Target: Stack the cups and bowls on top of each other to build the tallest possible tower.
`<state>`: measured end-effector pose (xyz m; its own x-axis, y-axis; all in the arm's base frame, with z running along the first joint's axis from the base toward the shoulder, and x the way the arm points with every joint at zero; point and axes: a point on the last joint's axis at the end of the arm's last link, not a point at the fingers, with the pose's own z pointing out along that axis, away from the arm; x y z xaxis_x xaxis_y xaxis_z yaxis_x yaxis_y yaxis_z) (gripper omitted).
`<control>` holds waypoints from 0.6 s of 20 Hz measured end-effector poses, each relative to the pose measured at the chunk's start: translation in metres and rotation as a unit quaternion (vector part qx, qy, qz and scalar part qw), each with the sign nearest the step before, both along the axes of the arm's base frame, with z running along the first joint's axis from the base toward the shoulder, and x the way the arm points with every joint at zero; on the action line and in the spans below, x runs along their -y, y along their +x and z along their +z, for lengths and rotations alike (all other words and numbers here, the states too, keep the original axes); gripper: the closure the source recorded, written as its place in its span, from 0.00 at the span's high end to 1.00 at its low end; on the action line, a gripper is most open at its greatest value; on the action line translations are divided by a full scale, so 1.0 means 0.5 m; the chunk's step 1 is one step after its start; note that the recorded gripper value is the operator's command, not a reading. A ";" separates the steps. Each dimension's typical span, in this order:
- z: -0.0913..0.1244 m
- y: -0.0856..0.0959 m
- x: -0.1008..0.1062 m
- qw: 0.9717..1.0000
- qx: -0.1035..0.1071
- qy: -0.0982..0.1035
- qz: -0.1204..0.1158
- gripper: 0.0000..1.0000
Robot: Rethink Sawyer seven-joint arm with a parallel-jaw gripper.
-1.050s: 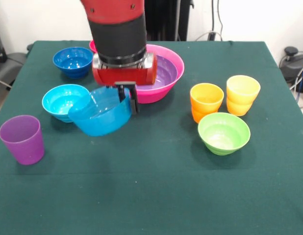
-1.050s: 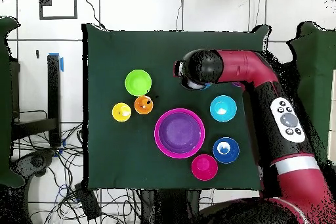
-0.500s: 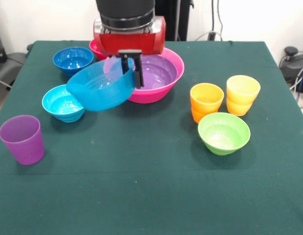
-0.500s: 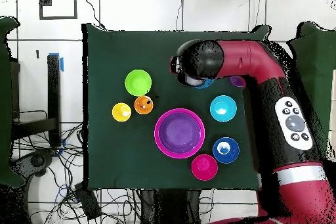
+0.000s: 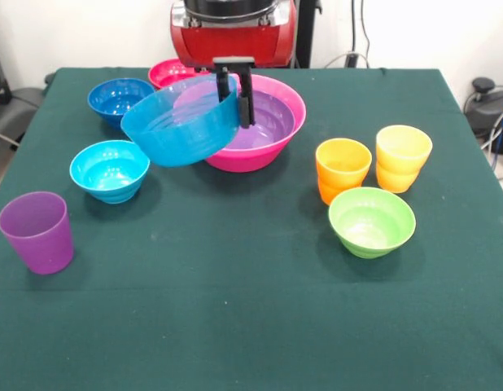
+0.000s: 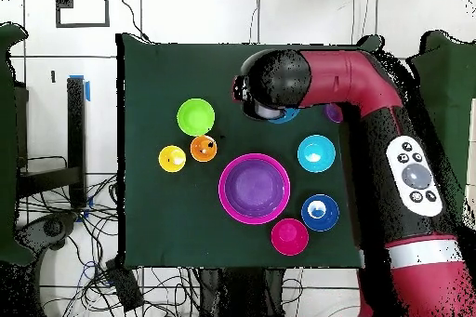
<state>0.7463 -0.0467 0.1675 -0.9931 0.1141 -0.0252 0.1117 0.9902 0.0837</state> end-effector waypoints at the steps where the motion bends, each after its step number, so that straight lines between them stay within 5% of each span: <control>1: 0.003 -0.001 -0.001 1.000 0.000 0.000 0.000 0.00; 12: 0.012 -0.067 -0.016 1.000 -0.024 0.000 0.012 0.00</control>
<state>0.7128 -0.0389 0.1733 -0.9957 0.0897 0.0218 0.0912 0.9928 0.0781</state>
